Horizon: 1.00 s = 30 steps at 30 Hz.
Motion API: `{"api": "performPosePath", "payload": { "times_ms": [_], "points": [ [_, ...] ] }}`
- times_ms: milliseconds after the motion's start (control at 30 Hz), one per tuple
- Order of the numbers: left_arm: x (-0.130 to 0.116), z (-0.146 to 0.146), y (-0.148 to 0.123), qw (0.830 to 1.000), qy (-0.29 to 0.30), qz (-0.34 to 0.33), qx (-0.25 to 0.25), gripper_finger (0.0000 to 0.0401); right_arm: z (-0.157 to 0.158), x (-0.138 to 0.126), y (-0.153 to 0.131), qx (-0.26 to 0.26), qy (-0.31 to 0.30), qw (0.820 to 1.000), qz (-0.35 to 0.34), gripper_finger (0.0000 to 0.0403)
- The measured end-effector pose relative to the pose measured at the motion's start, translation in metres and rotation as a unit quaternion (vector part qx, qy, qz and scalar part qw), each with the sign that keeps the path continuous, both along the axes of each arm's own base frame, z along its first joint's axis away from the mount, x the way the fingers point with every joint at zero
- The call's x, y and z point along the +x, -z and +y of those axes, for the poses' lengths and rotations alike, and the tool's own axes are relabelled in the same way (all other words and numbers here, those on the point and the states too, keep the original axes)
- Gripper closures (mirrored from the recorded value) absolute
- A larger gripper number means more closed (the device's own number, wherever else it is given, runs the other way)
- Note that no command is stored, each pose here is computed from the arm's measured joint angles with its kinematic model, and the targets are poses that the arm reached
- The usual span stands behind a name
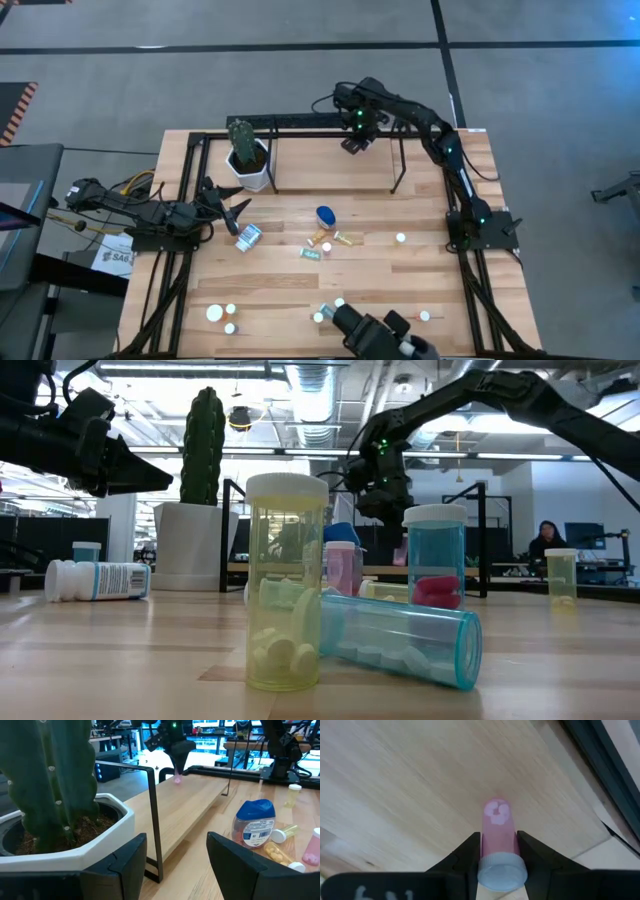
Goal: Pick and place medicine bottles onto shelf by color
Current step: Put the pink pill bottle on the shelf
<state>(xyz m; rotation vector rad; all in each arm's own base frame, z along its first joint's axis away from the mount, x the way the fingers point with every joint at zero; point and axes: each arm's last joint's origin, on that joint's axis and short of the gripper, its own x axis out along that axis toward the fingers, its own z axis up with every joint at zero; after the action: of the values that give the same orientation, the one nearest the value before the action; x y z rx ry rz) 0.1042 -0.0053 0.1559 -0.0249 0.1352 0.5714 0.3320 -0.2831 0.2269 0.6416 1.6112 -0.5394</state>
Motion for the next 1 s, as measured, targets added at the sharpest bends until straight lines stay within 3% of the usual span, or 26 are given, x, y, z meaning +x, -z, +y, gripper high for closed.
{"api": "performPosePath", "payload": {
  "times_ms": [500, 1000],
  "points": [
    [0.0, 0.0, 0.0, 1.0, 0.0, 0.0, 0.0, 0.0205, 0.004, 0.003, 0.0, -0.009, -0.109, 0.994, 0.011, 0.026],
    [0.0, 0.0, 0.0, 1.0, 0.0, 0.0, 0.0, 0.0205, -0.006, -0.003, 0.0, -0.025, -0.14, 0.99, 0.017, 0.026]
  ]
}}
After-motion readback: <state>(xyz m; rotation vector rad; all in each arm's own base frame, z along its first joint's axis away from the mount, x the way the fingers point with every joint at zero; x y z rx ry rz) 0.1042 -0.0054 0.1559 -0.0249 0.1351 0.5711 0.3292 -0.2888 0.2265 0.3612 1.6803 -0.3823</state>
